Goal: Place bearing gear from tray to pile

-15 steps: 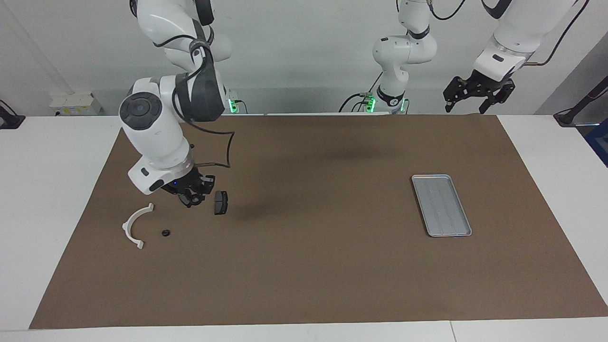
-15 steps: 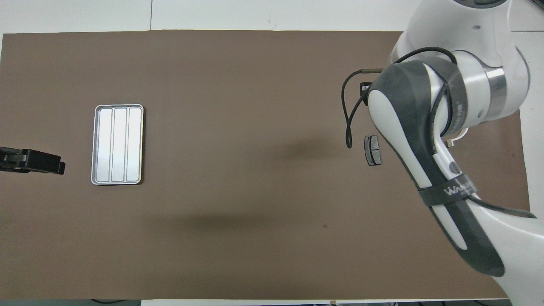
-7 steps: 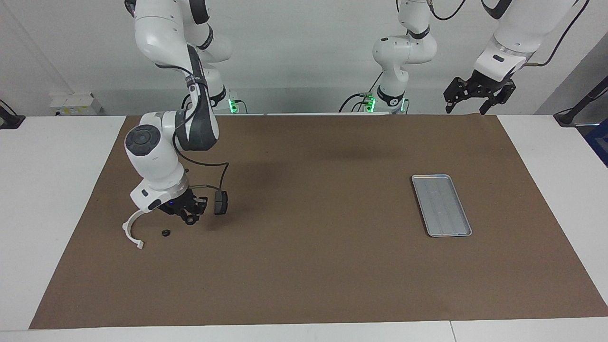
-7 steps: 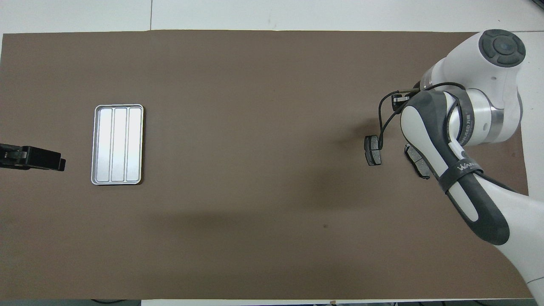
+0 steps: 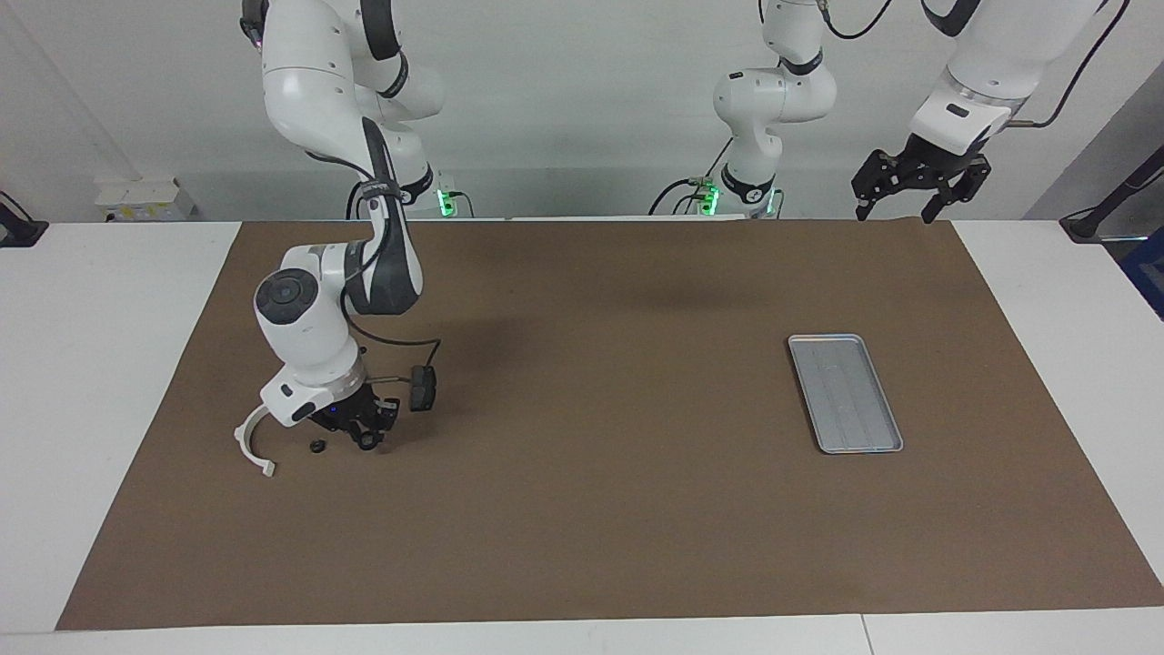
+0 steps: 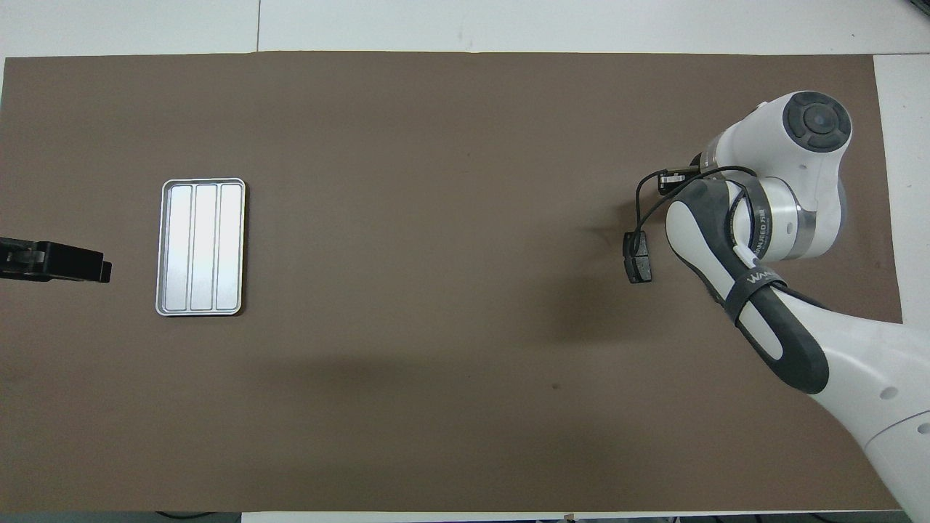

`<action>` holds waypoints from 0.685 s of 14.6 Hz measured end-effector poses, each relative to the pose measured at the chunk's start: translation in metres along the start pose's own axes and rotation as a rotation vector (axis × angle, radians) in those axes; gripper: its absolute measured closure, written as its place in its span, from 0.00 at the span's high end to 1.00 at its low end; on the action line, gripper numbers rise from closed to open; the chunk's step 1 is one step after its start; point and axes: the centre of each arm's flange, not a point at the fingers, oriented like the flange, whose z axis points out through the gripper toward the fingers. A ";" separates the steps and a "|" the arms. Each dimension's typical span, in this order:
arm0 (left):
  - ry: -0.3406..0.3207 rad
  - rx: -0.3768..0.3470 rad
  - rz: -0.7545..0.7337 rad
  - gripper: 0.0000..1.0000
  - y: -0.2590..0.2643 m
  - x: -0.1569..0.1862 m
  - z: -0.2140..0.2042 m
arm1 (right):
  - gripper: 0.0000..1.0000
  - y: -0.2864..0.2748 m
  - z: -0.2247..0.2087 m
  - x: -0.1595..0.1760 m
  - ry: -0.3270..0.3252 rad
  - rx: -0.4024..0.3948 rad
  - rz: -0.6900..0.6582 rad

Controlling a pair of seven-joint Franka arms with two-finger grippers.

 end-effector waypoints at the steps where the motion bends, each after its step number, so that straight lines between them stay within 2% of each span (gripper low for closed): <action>1: 0.000 0.000 0.000 1.00 0.000 0.000 0.000 | 0.34 0.001 0.006 0.001 0.003 -0.001 0.001; 10: 0.000 0.000 0.000 1.00 0.000 0.000 0.000 | 0.34 0.002 0.020 0.003 0.013 -0.002 0.005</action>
